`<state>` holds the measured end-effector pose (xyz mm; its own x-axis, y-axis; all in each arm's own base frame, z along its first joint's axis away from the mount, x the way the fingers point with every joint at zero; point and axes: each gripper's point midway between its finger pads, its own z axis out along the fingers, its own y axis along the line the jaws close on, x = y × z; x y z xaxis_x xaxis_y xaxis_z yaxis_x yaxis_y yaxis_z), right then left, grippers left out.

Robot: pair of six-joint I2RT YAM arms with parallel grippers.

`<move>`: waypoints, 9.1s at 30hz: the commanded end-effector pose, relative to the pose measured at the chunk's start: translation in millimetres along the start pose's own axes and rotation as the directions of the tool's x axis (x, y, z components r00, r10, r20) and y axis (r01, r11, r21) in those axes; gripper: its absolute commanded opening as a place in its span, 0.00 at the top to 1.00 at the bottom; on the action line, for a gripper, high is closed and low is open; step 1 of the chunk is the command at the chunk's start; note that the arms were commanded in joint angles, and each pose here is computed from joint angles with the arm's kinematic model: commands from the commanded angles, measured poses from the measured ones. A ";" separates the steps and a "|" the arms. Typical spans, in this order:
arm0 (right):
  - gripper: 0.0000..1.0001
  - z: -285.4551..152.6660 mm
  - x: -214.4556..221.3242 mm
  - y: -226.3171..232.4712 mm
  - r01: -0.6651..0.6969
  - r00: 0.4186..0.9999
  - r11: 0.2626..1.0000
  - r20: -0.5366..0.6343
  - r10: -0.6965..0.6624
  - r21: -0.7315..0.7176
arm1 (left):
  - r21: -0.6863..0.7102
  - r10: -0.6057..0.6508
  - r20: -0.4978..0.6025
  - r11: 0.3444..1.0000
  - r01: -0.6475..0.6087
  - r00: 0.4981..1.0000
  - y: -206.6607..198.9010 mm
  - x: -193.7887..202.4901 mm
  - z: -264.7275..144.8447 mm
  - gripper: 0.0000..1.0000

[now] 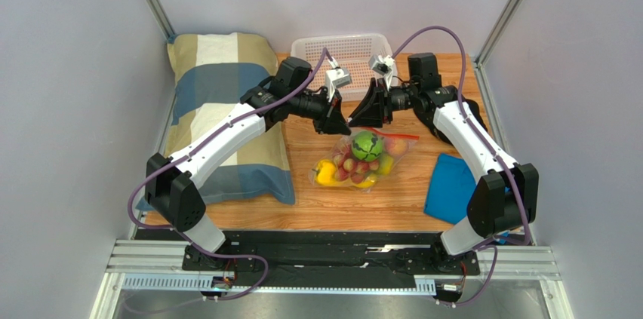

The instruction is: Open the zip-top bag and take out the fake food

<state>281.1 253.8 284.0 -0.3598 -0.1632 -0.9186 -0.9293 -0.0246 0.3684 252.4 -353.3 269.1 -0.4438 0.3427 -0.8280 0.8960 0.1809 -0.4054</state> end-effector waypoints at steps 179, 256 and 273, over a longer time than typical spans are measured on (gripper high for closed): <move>1.00 -44.7 -26.3 0.1 -0.586 0.805 0.483 0.399 0.438 0.651 | -0.353 0.133 0.471 0.935 0.048 0.872 -20.6 -35.8 -57.9 0.08; 1.00 -31.2 27.0 30.0 -0.250 0.943 0.929 0.284 0.171 0.272 | 0.210 -0.101 -0.009 0.973 0.100 0.995 -37.9 12.3 40.7 0.06; 0.90 -29.0 30.7 28.8 -0.387 0.915 0.869 0.243 0.321 0.309 | -0.033 -0.044 -0.002 0.998 0.044 0.999 -11.3 10.9 28.1 1.00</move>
<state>248.3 217.3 264.1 -0.6721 0.0899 -0.7350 -0.6650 0.3633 0.6525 235.4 -379.4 233.2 -0.5442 0.3535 -0.7608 0.8389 0.2334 -0.4917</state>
